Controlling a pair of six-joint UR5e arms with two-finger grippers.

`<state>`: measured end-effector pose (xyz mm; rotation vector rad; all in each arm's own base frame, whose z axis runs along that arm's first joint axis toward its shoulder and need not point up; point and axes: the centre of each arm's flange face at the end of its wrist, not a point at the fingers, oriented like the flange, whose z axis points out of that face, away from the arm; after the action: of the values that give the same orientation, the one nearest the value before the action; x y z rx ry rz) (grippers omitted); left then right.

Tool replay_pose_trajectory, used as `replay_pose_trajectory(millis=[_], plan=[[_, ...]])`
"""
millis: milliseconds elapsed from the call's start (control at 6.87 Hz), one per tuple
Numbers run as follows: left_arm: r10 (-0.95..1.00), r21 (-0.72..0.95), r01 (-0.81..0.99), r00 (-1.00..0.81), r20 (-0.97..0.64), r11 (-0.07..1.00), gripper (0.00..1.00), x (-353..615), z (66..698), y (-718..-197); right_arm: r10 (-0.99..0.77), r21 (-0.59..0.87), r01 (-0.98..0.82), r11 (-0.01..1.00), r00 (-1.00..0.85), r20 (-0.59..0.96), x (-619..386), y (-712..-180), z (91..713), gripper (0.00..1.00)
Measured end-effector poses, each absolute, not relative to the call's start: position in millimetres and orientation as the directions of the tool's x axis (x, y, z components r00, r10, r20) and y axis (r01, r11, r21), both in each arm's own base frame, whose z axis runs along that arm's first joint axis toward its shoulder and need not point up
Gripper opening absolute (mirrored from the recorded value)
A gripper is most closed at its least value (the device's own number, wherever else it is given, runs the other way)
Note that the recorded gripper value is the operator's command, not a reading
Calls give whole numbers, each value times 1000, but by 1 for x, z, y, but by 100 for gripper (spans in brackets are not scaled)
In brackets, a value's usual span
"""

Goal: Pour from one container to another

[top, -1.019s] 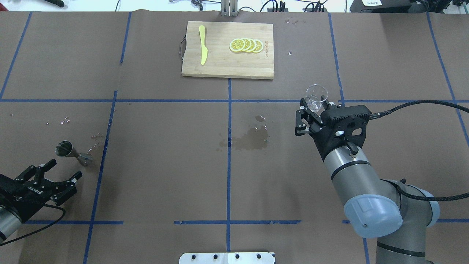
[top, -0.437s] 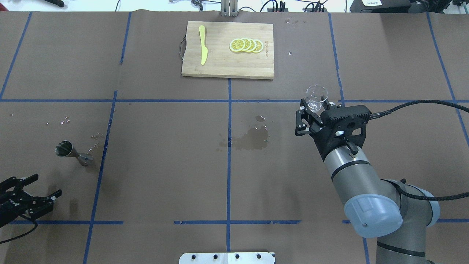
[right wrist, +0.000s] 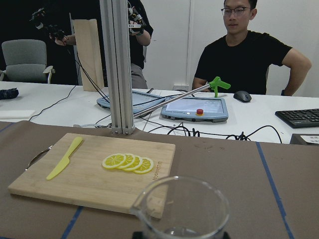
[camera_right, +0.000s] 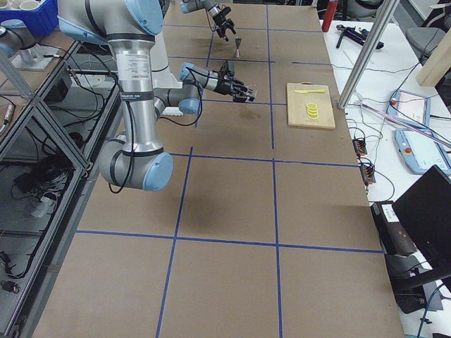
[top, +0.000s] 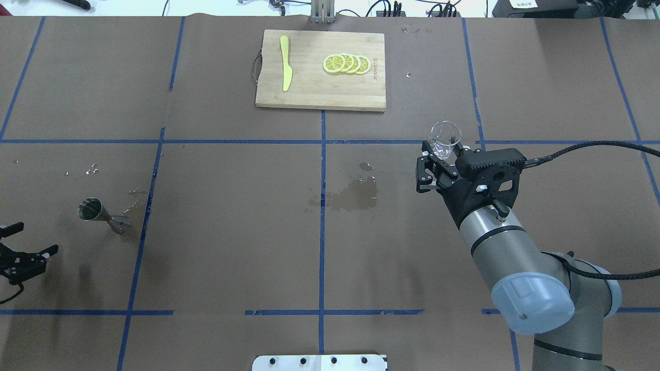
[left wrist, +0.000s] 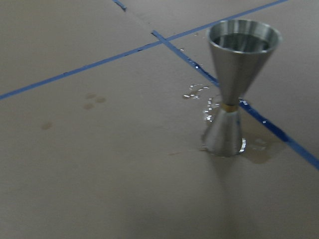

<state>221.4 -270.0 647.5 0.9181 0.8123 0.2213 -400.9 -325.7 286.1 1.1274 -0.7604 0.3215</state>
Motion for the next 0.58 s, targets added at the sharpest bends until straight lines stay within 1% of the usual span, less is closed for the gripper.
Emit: replay_pose_trajectory(millis=[291, 582], plan=[[439, 725, 142, 712, -548, 674, 100, 198, 649, -327, -156, 665, -614, 426, 674, 722, -394, -322, 313, 0], [392, 690, 141, 735, -553, 710, 100, 167, 632, -400, -151, 677, -592, 437, 694, 704, -382, -320, 347, 0]])
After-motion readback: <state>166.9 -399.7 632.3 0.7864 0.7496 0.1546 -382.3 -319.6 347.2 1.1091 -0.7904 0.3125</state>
